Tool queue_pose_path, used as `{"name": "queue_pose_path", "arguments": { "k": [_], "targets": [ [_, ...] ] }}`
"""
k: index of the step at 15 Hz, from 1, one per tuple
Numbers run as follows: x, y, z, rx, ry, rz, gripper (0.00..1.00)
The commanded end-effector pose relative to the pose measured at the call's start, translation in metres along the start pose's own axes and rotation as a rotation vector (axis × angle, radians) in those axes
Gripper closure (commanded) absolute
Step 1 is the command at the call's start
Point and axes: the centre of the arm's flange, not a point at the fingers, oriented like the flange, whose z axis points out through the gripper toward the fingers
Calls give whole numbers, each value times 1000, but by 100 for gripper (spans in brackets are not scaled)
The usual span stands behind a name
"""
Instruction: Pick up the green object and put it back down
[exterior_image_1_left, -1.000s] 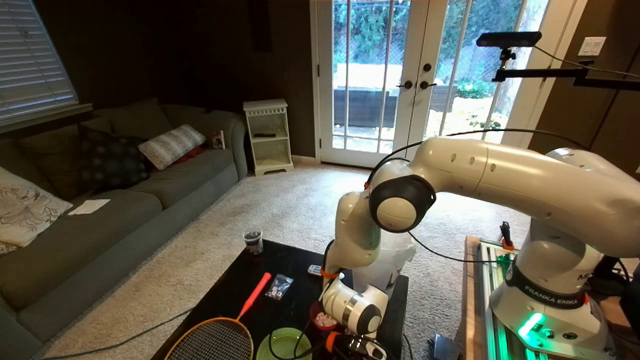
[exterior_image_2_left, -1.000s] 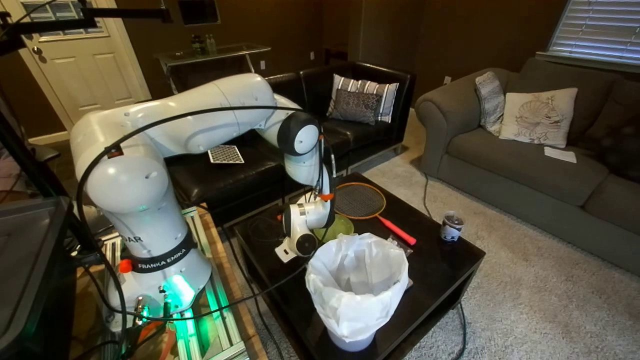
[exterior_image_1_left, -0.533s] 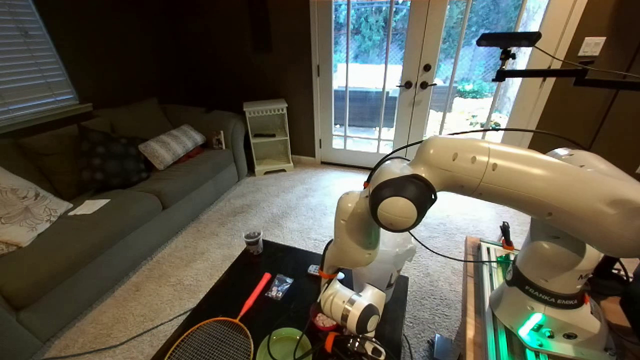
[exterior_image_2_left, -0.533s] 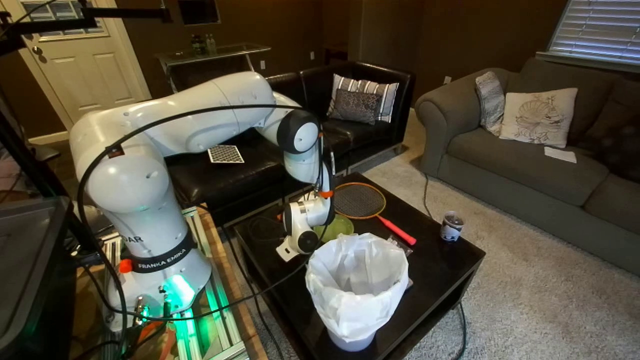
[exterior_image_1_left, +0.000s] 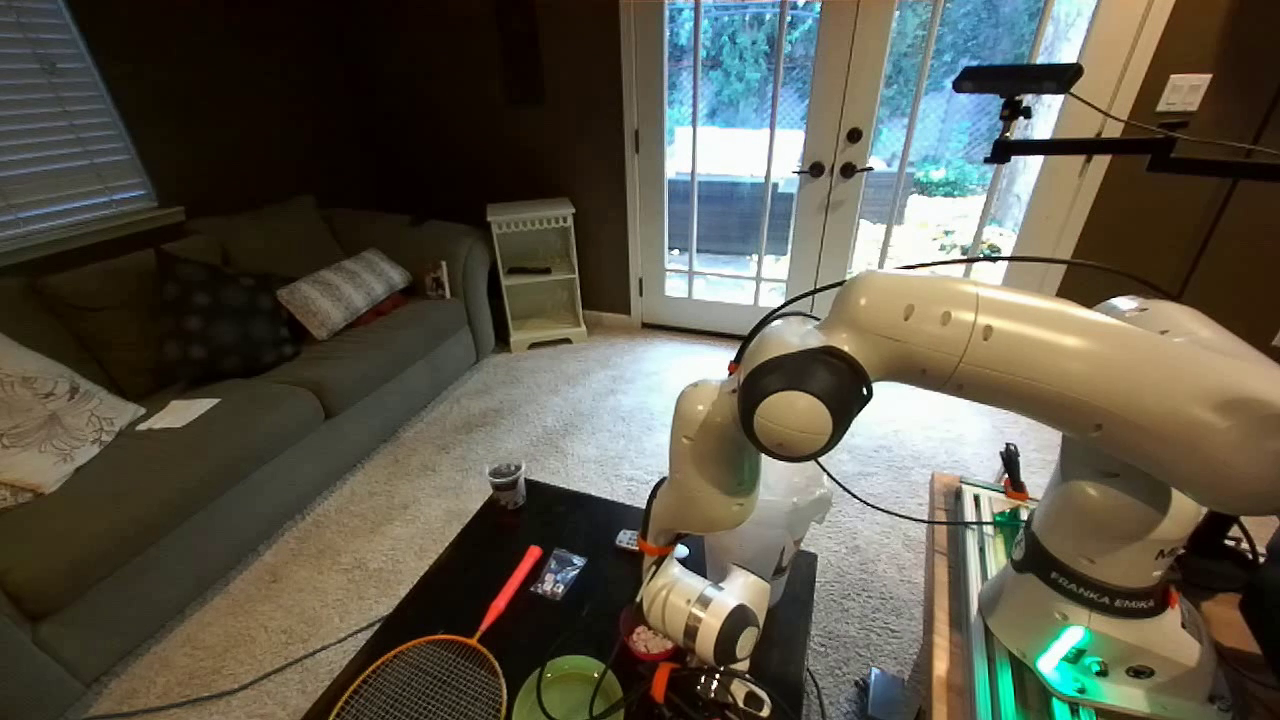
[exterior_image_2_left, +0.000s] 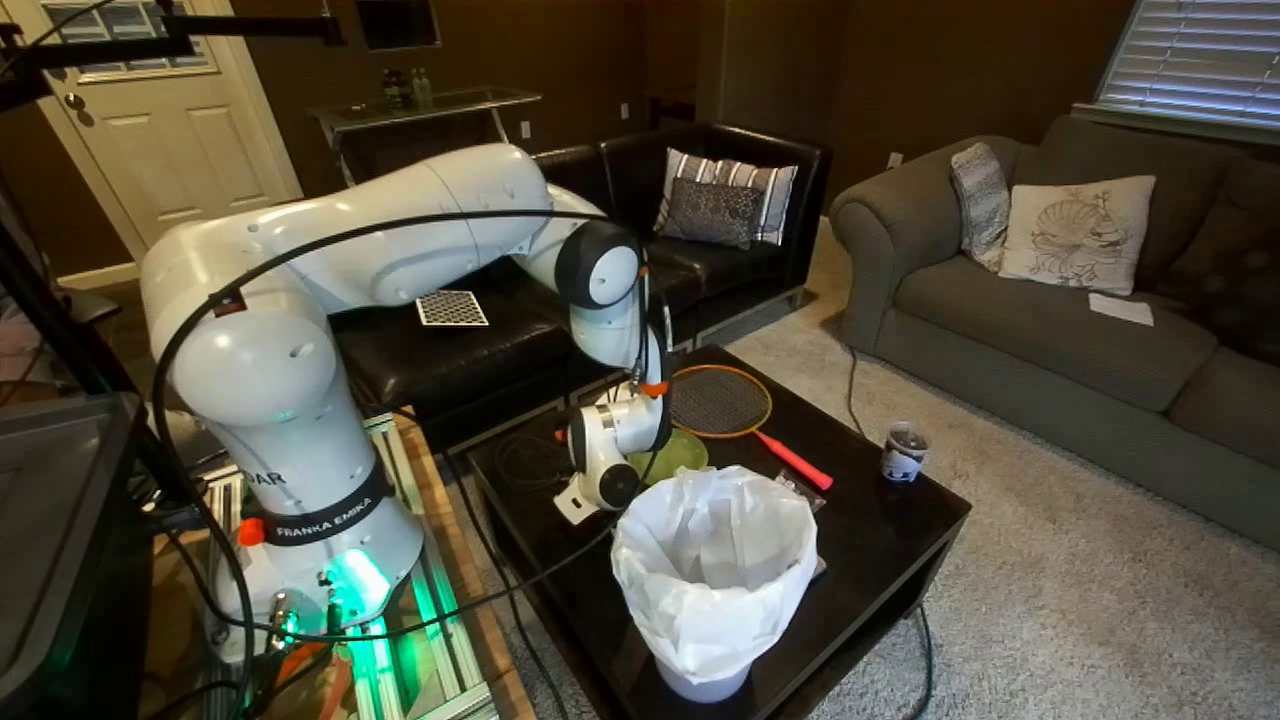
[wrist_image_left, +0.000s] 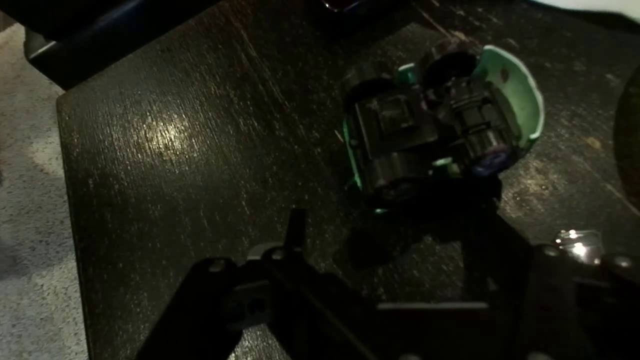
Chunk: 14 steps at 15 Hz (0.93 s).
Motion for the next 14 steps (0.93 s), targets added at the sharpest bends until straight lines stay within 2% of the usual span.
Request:
{"name": "queue_pose_path", "arguments": {
  "k": [1, 6, 14],
  "targets": [
    [1, -7, 6, -30, -42, -13, 0],
    [7, -18, 23, -52, -106, -39, 0],
    [12, -36, 36, -46, -127, -135, 0]
  ]
}}
